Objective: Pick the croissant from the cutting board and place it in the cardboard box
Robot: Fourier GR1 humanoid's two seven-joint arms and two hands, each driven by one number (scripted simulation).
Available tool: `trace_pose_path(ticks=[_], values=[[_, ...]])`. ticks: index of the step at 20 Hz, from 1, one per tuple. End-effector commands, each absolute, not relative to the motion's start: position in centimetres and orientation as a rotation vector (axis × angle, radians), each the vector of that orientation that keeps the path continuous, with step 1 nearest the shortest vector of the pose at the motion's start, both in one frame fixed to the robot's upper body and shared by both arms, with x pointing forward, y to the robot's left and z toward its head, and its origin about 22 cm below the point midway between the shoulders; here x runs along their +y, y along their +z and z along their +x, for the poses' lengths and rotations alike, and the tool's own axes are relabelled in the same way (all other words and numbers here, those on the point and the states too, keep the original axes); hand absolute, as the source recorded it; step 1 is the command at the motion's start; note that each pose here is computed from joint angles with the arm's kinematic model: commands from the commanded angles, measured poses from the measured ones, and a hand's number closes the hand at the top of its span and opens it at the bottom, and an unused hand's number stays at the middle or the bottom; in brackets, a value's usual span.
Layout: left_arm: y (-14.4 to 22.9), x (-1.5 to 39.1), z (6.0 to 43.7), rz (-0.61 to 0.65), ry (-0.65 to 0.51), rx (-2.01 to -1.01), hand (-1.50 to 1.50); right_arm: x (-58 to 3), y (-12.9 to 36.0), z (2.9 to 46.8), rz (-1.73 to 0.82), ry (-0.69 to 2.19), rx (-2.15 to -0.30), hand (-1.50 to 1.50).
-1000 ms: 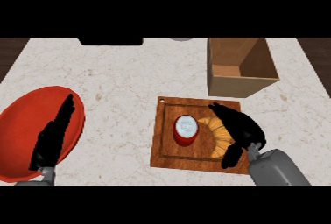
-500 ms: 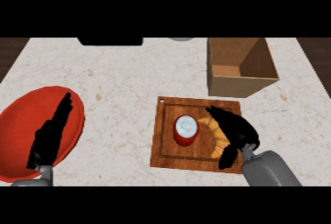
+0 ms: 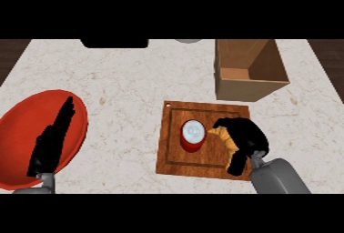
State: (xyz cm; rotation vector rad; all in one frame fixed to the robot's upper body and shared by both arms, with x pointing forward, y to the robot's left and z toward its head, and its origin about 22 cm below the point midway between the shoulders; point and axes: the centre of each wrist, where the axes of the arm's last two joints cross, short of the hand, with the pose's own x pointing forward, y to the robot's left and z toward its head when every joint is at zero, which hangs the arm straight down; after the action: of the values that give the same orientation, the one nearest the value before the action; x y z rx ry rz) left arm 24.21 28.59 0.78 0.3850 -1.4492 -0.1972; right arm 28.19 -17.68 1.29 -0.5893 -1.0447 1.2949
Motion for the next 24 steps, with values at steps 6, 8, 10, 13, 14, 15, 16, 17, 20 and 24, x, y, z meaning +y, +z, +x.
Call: trace_pose_path(ticks=[6,8,10,13,14,15,16,17,20,24], values=[[0.8,28.8,23.6,0.385,-0.181,-1.432,0.0,-23.2,1.2,27.9,-0.918,1.085,-0.99,1.5],[0.8,28.6,23.6,0.399,-0.169,-1.438,0.0,-26.8,0.9,27.9,-1.04,0.88,-0.811,1.5],[1.0,30.3,22.9,0.452,-0.154,-1.423,0.0,-31.5,0.4,26.1,-1.157,0.686,-0.651,1.5],[0.8,29.6,24.1,0.413,-0.164,-1.434,0.0,-32.0,1.2,24.9,-1.246,0.592,-0.636,1.5],[0.4,30.9,22.8,0.411,-0.17,-1.442,0.0,-31.2,1.9,23.7,-1.268,0.576,-0.621,1.5],[1.4,29.4,24.3,0.392,-0.173,-1.44,0.0,-31.0,3.4,23.7,-1.283,0.54,-0.65,1.5],[1.0,29.0,23.7,0.414,-0.19,-1.432,0.0,-32.9,3.6,21.8,-1.323,0.557,-0.645,1.5],[-0.1,28.5,23.2,0.387,-0.199,-1.438,0.0,-30.2,4.3,22.2,-1.347,0.535,-0.629,1.5],[0.6,29.9,23.3,0.393,-0.196,-1.433,0.0,-30.1,6.9,20.1,-1.398,0.506,-0.642,1.5],[-0.3,28.3,21.8,0.392,-0.181,-1.425,0.0,-29.0,10.4,18.4,-1.359,0.446,-0.867,1.5]])
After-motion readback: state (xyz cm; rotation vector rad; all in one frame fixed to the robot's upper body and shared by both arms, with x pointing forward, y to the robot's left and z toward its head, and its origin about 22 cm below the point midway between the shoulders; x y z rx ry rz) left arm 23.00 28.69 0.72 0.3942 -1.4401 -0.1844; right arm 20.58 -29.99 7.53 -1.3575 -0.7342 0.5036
